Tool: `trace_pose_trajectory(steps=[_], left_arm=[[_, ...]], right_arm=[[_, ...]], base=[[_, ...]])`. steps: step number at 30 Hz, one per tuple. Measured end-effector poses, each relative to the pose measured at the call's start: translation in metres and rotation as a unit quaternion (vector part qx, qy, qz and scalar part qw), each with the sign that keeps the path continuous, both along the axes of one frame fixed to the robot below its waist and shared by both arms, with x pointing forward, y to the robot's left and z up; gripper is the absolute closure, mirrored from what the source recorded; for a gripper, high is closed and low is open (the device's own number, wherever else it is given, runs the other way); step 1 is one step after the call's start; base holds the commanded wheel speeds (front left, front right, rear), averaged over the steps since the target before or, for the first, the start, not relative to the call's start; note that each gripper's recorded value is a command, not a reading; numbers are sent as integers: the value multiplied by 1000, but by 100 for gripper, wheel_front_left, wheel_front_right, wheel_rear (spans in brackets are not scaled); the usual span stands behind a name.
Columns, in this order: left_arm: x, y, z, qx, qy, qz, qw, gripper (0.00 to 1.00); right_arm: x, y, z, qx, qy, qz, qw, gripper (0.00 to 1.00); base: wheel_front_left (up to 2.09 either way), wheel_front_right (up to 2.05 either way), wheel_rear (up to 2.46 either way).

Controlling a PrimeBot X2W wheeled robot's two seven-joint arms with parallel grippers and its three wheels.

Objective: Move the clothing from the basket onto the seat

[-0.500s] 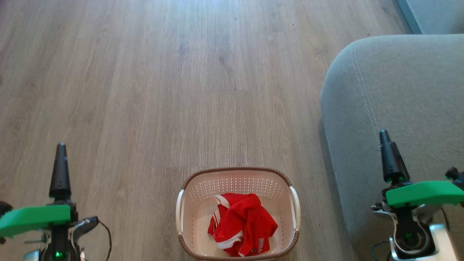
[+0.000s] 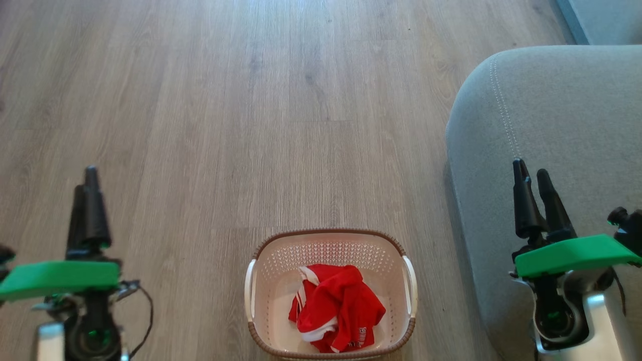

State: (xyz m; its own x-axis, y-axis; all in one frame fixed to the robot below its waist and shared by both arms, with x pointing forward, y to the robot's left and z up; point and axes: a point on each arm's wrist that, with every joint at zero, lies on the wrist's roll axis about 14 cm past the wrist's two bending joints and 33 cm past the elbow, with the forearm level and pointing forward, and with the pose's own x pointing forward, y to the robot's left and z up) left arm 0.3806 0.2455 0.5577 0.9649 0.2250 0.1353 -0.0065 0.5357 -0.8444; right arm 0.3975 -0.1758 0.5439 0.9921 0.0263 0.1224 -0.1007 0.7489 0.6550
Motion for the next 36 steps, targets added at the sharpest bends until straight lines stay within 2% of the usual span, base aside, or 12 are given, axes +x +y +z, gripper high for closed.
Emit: trace_pose_trajectory(steps=[7,11,22,28,36], left_arm=[[4,-33,16,102,4,-19,995,0],[5,-46,19,142,8,-24,990,0],[7,-82,22,271,7,-39,962,0],[4,-93,-7,315,46,-57,946,0],[3,-102,-11,356,49,-54,932,0]], right_arm=[[0,5,9,-52,-18,1,998,0],[0,8,12,-76,-25,2,997,0],[0,14,7,-163,-29,3,986,0],[-2,19,-8,-204,-13,10,979,0],[-4,14,-25,-234,7,6,972,0]], base=[[0,0,0],[0,0,0],[0,0,0],[0,0,0],[0,0,0]])
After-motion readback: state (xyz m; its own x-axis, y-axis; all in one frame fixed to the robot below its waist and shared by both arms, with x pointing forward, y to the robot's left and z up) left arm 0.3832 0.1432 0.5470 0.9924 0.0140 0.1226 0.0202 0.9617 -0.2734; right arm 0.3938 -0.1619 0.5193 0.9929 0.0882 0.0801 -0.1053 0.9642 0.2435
